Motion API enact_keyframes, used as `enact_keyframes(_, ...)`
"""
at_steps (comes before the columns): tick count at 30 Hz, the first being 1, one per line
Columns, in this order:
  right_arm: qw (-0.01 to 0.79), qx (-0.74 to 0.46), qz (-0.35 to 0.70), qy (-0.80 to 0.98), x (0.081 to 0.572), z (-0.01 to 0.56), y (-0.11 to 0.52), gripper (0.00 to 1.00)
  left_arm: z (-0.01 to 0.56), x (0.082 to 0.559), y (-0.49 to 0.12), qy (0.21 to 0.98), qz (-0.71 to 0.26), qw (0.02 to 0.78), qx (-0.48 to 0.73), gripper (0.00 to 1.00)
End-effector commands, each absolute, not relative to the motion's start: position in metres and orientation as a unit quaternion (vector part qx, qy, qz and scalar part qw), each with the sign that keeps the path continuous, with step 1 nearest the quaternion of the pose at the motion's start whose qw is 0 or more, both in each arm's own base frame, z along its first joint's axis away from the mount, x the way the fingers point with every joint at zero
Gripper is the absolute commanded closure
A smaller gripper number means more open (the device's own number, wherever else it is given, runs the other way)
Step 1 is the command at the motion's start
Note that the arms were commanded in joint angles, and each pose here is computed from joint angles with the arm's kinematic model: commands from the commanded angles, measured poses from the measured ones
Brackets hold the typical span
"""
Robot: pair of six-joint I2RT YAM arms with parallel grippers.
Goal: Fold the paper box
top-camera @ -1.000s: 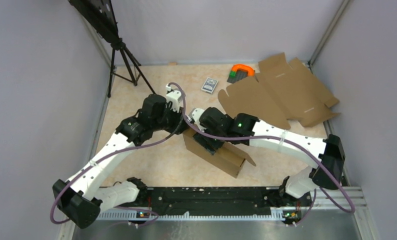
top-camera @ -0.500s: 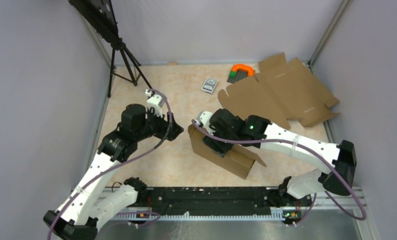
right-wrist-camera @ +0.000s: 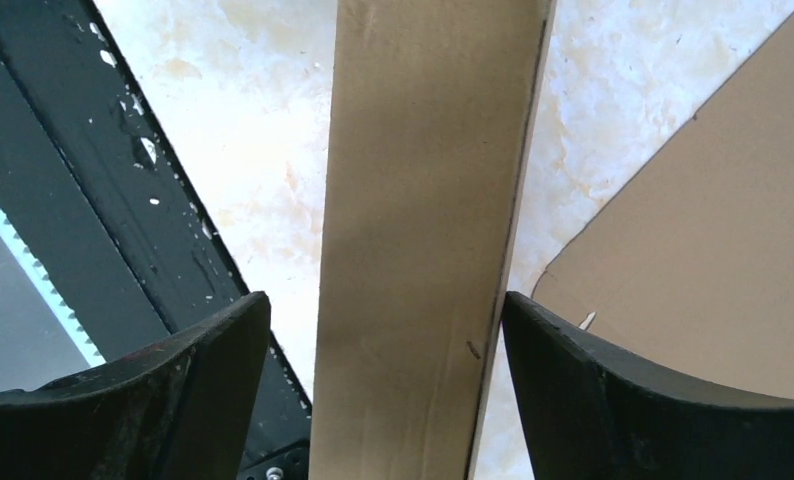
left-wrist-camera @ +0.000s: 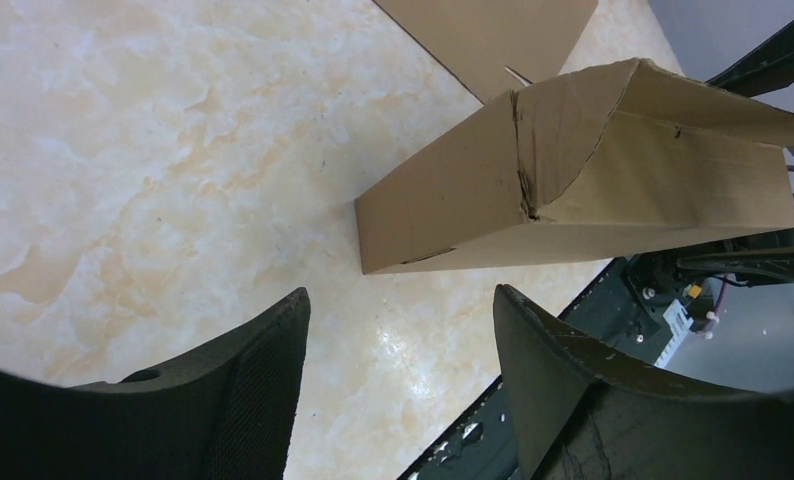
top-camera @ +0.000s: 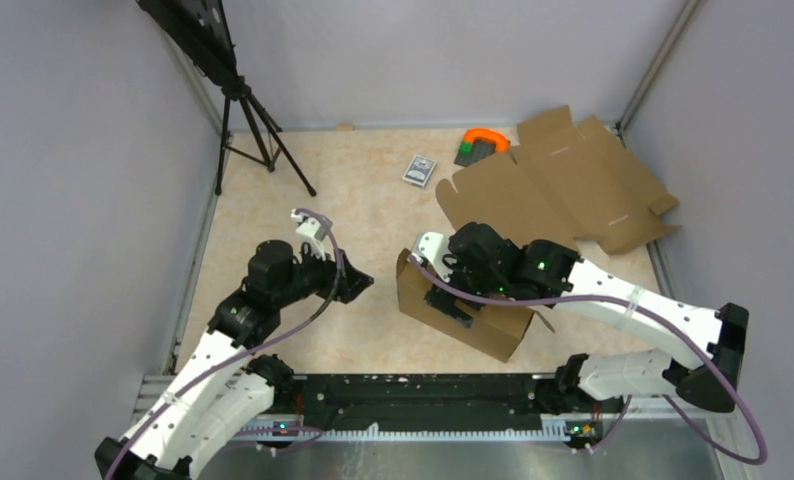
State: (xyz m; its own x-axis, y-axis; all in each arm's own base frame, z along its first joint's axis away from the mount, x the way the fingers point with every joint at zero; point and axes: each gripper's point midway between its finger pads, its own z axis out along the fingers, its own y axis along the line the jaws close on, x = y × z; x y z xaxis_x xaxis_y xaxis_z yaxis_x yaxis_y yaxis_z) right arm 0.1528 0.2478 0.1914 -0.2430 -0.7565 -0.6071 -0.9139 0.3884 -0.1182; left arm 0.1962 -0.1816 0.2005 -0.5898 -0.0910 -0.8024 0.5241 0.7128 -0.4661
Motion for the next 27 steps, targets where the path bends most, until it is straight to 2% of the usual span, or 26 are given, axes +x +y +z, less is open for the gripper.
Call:
enact_keyframes(1, 0.296, -0.536, 0.136, 0.779, 0.156, 0.193, 0.254, 0.15, 0.224, 0.204, -0.193, 0.778, -0.396, 0.472, 0.127, 0.31)
enact_keyframes(12, 0.328, -0.468, 0.143, 0.808, 0.182, 0.226, 0.283, 0.11, 0.251, 0.22, -0.204, 0.759, -0.403, 0.488, 0.152, 0.33)
enact_keyframes(19, 0.335, -0.437, 0.14, 0.823, 0.186, 0.232, 0.279, 0.1, 0.256, 0.224, -0.218, 0.76, -0.412, 0.473, 0.171, 0.36)
enact_keyframes(23, 0.364, -0.408, 0.158, 0.823, 0.194, 0.25, 0.287, 0.08, 0.26, 0.223, -0.226, 0.758, -0.417, 0.469, 0.181, 0.4)
enact_keyframes(27, 0.403, -0.364, 0.178, 0.821, 0.208, 0.276, 0.299, 0.12, 0.257, 0.222, -0.228, 0.759, -0.416, 0.465, 0.182, 0.43)
